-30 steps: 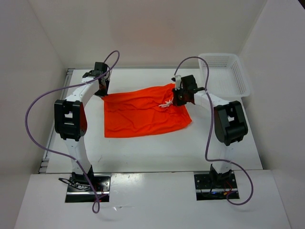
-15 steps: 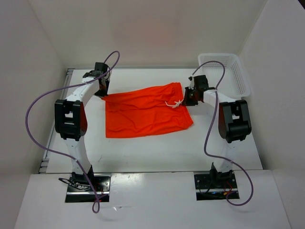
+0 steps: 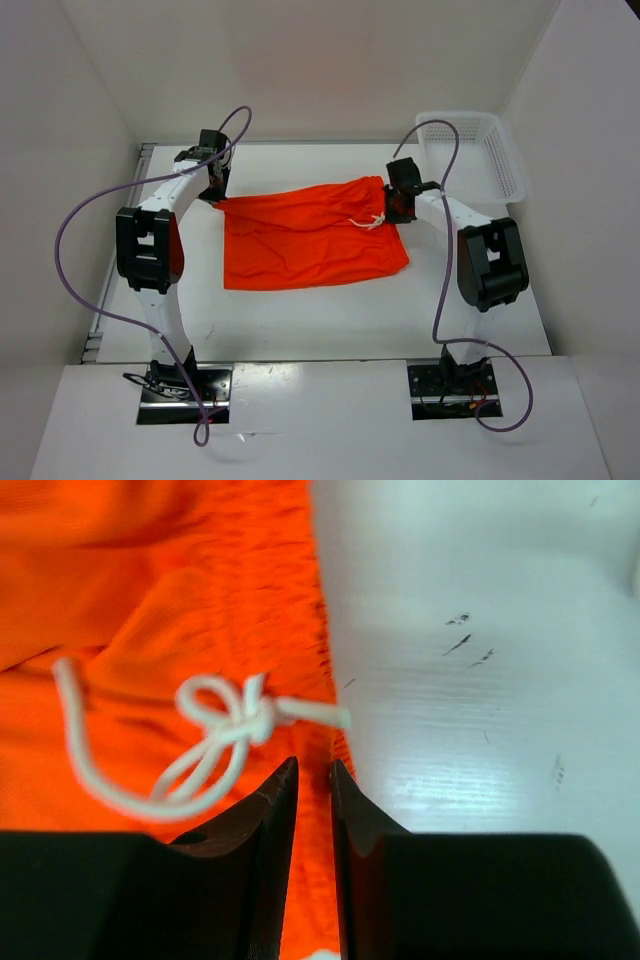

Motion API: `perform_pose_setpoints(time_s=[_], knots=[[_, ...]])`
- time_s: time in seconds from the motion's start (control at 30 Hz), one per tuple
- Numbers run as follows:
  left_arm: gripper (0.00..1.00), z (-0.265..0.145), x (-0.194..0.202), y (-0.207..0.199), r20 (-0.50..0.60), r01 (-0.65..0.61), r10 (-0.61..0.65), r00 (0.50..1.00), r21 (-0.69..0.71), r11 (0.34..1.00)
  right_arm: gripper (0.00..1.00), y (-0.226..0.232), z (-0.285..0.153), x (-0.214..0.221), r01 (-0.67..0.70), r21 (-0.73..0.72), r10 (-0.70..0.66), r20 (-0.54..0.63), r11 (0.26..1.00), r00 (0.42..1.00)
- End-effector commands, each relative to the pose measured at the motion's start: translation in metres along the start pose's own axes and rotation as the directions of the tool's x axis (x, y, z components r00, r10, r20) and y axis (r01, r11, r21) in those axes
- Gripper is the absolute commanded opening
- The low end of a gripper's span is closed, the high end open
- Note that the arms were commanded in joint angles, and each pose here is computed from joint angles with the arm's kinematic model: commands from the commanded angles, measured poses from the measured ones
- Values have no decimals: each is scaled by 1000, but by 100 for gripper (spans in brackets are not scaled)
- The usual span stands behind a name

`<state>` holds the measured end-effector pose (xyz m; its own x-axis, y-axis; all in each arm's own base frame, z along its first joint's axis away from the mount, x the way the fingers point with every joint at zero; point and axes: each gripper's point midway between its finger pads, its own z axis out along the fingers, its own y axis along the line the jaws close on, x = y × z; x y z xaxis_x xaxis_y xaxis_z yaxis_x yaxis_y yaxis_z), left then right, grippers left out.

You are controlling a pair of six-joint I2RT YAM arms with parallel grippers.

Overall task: Fold and stack the shorts
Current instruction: Fold the shorts

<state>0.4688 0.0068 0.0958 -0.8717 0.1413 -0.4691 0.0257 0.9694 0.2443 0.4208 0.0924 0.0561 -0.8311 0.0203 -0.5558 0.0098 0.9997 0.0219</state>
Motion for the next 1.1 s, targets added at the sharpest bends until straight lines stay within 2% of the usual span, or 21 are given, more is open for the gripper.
perform_pose_setpoints(time_s=[0.0,0.1,0.23,0.3,0.37,0.4,0.47,0.5,0.53,0.6,0.8,0.9,0.97,1.0,1.07], knots=[[0,-2,-8,3,10,-3,3,1000,-17,1000,24,8,-55,-36,120,99,-135,157,988,978],[0,-2,-9,-1,12,-10,11,1000,-13,1000,24,23,-69,-38,150,106,-168,181,983,969],[0,-2,-9,0,12,-10,10,1000,-22,1000,28,21,-70,-42,106,151,-131,170,983,977],[0,-2,-9,0,12,-10,10,1000,-22,1000,28,26,-72,-58,85,135,-115,228,987,967],[0,1,-7,-1,3,-13,13,1000,-21,1000,23,33,-64,-67,111,118,-138,248,987,959],[0,1,-7,-1,3,-13,13,1000,-21,1000,19,44,-57,-65,124,65,-137,243,990,960],[0,1,-7,-1,3,-13,13,1000,-21,1000,13,52,-41,-62,146,6,-144,202,989,969],[0,0,-10,0,11,-10,11,1000,-22,1000,10,63,-18,-43,149,-83,-139,118,985,983],[0,0,-10,0,12,-10,10,1000,-22,1000,8,61,-6,-32,127,-108,-120,68,986,990],[0,-1,-10,1,11,-10,10,1000,-31,999,0,51,16,-18,84,-93,-84,6,992,996],[0,1,-7,2,1,-13,13,1000,-39,999,0,30,45,-12,157,2,-157,-1,988,988],[0,1,-7,2,1,-13,13,1000,-39,999,0,36,41,-21,185,-29,-185,11,982,983],[0,-1,-10,1,11,-10,10,1000,-29,1000,1,49,26,-45,229,-88,-223,72,970,972],[0,3,-8,0,2,-13,13,1000,-29,1000,3,59,7,-72,236,-124,-218,148,964,965],[0,4,-10,-4,4,-20,21,1000,-25,999,13,83,-18,-102,254,-229,-198,239,940,950]])
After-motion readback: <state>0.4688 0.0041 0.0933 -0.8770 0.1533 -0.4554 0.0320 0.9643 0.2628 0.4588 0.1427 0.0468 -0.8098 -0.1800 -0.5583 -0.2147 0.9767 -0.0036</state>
